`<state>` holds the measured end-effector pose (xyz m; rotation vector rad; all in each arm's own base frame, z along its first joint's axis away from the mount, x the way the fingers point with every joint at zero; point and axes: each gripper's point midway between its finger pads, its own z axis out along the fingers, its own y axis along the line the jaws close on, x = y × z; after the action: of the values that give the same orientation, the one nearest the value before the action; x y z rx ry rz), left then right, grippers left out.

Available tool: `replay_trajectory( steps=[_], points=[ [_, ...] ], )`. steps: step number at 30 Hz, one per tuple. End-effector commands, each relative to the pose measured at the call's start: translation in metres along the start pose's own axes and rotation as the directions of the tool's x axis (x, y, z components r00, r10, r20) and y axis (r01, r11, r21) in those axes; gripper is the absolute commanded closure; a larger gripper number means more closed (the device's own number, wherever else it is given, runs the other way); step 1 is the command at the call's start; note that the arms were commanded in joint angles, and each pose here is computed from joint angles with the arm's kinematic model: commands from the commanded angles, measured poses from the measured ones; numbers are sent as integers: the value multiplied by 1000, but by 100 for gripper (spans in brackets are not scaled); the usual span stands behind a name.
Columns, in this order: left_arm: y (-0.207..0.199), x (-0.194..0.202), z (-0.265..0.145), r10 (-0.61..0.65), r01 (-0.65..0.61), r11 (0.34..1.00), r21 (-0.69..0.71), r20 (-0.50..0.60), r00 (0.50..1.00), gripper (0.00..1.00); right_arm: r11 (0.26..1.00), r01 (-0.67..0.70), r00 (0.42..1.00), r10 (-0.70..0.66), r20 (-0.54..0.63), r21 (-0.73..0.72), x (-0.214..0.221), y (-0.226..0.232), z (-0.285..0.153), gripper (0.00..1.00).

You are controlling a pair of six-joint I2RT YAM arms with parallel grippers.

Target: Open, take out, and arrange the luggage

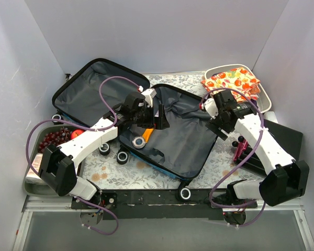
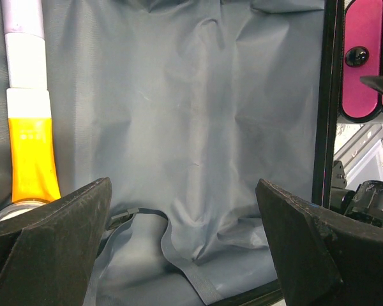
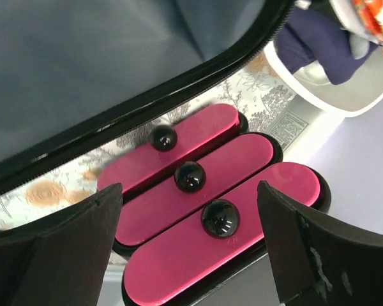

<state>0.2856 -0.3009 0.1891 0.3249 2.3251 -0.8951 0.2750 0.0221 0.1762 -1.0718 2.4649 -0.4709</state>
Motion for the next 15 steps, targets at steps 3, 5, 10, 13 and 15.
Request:
replay_trajectory(
  steps=[3,5,10,13,15],
  points=[
    [-5,-8,-7,30,-30,1000,0,20,999,2,980,191,967,-196,-165,-46,28,-8,5,8],
    [-2,-7,-9,30,-29,999,-19,28,999,2,986,164,965,-163,-206,-13,36,-17,8,8],
    [0,-9,-12,34,-33,999,-27,42,999,2,989,145,957,-137,-255,12,46,-25,8,12],
    [-1,-10,-13,35,-33,999,-30,49,998,2,993,115,946,-111,-304,-5,60,-25,16,15],
    [1,-11,-14,35,-33,999,-38,55,998,2,996,93,941,-86,-327,6,66,-28,17,24]
  ],
)
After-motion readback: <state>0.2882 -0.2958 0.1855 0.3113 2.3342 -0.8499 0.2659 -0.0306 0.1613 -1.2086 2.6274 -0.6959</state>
